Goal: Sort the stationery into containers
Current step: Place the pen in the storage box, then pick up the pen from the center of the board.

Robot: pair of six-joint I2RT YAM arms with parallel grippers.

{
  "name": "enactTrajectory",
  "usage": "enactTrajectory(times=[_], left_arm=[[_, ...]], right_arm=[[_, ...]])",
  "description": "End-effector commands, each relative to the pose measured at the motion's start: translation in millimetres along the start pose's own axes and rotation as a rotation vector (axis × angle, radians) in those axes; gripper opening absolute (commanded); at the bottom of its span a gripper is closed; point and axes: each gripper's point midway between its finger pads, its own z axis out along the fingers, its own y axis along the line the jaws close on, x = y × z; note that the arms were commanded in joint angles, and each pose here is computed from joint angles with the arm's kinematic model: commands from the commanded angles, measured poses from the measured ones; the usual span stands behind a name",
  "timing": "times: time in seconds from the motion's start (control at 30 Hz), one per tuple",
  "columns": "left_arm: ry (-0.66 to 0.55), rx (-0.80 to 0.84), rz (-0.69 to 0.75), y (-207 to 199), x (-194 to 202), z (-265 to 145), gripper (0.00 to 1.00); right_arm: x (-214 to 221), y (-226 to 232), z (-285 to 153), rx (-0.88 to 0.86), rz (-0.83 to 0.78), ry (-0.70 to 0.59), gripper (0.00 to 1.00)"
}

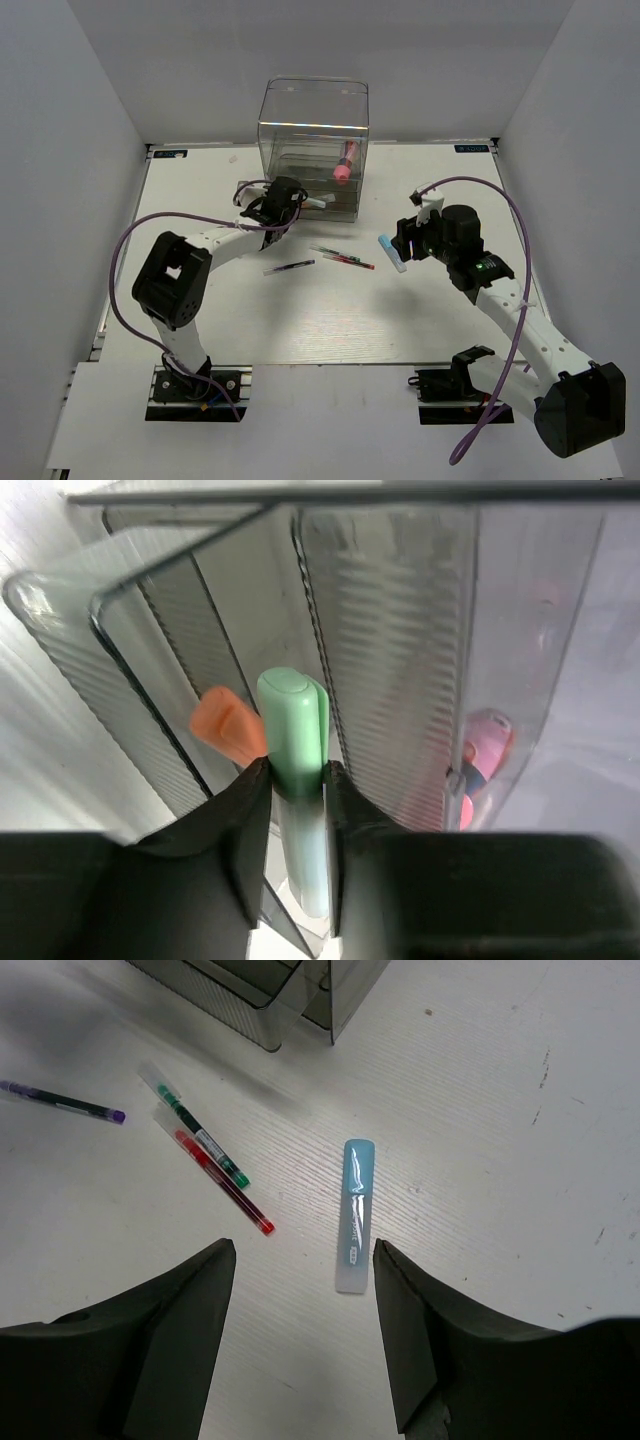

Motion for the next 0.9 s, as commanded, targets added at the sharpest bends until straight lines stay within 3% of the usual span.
enactTrajectory(times=[0.0, 0.03, 0.13, 0.4, 0.63, 0.8, 0.87], left_arm=[[0.007, 0.038, -0.044, -17, -5, -3, 0.38], [0.007, 0.038, -0.044, -17, -5, -3, 0.50], [0.009, 0.053, -0.057, -25, -10, -7, 0.63], [0.036, 0.138, -0.010, -62, -16, -34, 0.67], [0.078, 0.239, 0.339, -72, -26, -82, 0.67], [0.090, 0.336, 0.591, -64, -40, -123, 0.85], [0.121, 0.478, 0.761, -73, -36, -149, 0.92]], right_arm=[[-8, 1, 2, -0.007, 0.003, -0.035, 0.63], [-9, 1, 2, -0.010, 0.002, -0.035, 0.63], [-6, 1, 3, -0.007, 0.003, -0.026, 0.63], [3, 0, 11, -0.012, 0.003, 0.008, 0.65], [24, -4, 31, -0.009, -0.019, 0.101, 0.65], [45, -17, 54, 0.031, -0.036, 0.184, 0.65], [46, -19, 60, 0.039, -0.039, 0.200, 0.65]])
